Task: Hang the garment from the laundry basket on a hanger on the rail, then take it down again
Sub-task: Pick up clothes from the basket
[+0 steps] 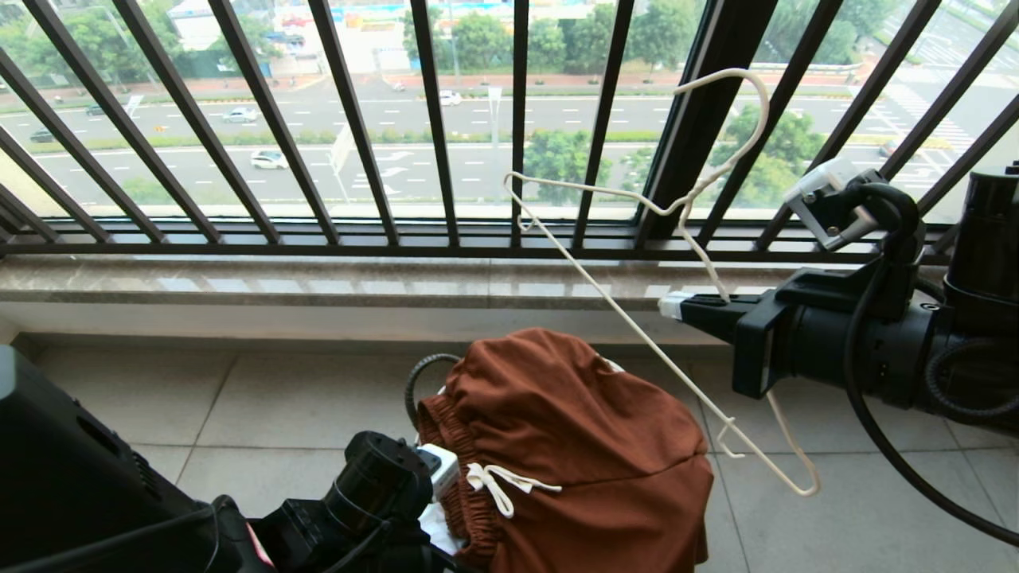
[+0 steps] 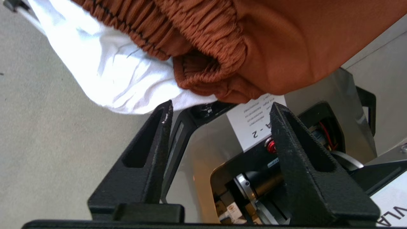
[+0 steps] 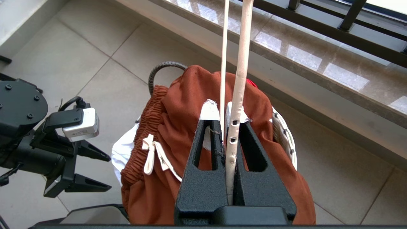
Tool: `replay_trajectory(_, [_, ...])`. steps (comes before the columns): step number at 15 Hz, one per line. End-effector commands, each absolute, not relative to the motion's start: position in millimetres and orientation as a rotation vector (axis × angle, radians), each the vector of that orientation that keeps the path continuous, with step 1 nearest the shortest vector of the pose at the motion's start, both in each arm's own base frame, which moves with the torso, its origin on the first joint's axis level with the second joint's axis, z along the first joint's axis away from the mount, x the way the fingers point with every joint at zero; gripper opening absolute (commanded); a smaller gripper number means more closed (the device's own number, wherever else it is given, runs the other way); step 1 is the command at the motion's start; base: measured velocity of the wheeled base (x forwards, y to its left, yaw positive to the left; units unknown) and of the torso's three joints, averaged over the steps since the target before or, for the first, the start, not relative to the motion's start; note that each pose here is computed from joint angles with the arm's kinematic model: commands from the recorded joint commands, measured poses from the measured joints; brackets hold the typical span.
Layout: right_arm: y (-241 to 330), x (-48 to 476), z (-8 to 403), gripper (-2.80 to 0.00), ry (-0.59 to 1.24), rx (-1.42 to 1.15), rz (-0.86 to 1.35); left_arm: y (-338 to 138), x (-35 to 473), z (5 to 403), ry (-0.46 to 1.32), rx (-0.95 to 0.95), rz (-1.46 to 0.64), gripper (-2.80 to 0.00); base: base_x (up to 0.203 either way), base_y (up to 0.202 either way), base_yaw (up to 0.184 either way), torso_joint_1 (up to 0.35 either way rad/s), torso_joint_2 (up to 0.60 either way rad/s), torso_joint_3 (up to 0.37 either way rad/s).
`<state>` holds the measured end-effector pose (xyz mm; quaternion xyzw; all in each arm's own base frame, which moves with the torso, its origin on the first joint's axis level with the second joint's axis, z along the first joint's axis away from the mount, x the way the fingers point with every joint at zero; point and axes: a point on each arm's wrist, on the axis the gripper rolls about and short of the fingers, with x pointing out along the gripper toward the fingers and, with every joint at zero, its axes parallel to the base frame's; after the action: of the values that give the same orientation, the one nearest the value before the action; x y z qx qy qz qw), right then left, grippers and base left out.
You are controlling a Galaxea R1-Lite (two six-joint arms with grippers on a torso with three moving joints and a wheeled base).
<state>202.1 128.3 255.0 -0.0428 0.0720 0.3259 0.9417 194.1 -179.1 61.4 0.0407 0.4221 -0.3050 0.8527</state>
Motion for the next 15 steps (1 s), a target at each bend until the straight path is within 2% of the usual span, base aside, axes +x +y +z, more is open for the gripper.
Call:
replay_trajectory(1, [128, 202, 256, -2.80, 0.137, -0.085, 0.665, -184, 198, 54, 0.836, 0.063, -0.660, 0.00, 0.000, 0.000, 0.000, 0.000, 0.00, 0.000])
replay_trajectory(5, [128, 202, 257, -2.80, 0.130, -0.084, 0.666, -192, 205, 29, 0.754, 0.030, -0.682, 0.00, 0.000, 0.000, 0.000, 0.000, 0.00, 0.000])
replay_trajectory(15, [129, 202, 256, -2.80, 0.133, -0.086, 0.667, -194, 200, 26, 0.754, 0.033, -0.698, 0.00, 0.000, 0.000, 0.000, 0.000, 0.00, 0.000])
